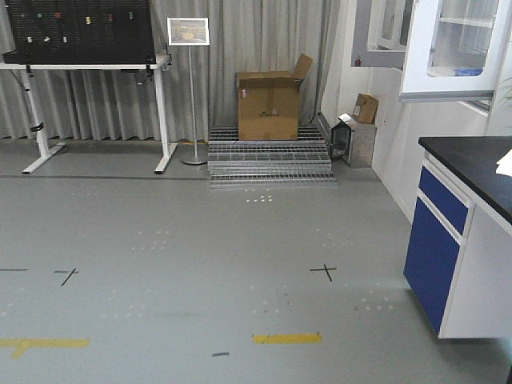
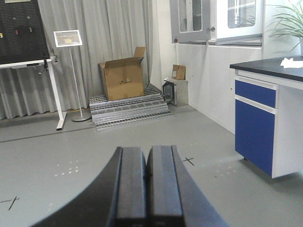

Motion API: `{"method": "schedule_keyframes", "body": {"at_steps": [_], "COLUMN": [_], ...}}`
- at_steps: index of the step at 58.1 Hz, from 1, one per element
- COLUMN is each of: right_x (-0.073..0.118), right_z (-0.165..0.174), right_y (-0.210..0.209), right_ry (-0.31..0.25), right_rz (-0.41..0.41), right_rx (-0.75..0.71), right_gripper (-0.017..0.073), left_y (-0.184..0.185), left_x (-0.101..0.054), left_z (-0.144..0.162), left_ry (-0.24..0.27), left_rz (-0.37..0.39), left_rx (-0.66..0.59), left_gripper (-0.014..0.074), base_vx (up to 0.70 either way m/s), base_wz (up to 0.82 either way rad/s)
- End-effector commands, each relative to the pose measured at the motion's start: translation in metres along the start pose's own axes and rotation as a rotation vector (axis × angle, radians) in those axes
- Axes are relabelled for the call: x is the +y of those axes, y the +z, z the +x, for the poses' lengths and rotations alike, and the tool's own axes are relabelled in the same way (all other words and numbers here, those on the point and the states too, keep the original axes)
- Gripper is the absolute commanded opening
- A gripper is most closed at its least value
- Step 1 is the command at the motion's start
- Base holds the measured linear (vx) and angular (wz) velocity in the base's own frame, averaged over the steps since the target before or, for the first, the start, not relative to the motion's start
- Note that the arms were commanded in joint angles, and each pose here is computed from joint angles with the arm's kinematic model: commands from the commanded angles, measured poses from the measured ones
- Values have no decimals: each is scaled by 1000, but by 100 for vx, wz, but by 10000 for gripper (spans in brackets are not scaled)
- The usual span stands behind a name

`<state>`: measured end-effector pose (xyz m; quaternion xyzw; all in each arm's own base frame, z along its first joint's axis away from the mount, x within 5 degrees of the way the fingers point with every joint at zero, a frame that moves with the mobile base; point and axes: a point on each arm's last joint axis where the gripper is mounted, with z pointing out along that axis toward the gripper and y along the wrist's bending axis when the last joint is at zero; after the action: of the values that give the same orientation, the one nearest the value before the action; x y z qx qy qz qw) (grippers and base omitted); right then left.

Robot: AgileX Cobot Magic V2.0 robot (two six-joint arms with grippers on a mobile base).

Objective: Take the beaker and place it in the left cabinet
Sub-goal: 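Drive the base to the open white cabinet with the blue tray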

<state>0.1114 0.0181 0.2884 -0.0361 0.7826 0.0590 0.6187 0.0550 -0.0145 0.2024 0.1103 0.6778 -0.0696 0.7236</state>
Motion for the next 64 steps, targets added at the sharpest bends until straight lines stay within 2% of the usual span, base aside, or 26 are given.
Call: {"method": "schedule_keyframes", "body": {"at_steps": [1,23,64], "right_x": [4,4,4], "right_z": [-16,-16,-16], "right_y": [-3,-3,-3], "right_ry": [-20,-20,-20], "right_rz": [-34,-34,-34], "right_rx": [-97,-97,-97], "right_gripper": [-3,-3,-3], "left_y": [-1,-1,-1], "left_x": [0,0,0], "left_z": [-3,-3,-3], "left_ry": [-11,-11,-11], "left_rz": [-5,-5,-5], "left_rx": [-85,-85,-86], "left_gripper": [1,1,1], "base_vx": [64,65,65], "base_wz": [-12,-3,14]}}
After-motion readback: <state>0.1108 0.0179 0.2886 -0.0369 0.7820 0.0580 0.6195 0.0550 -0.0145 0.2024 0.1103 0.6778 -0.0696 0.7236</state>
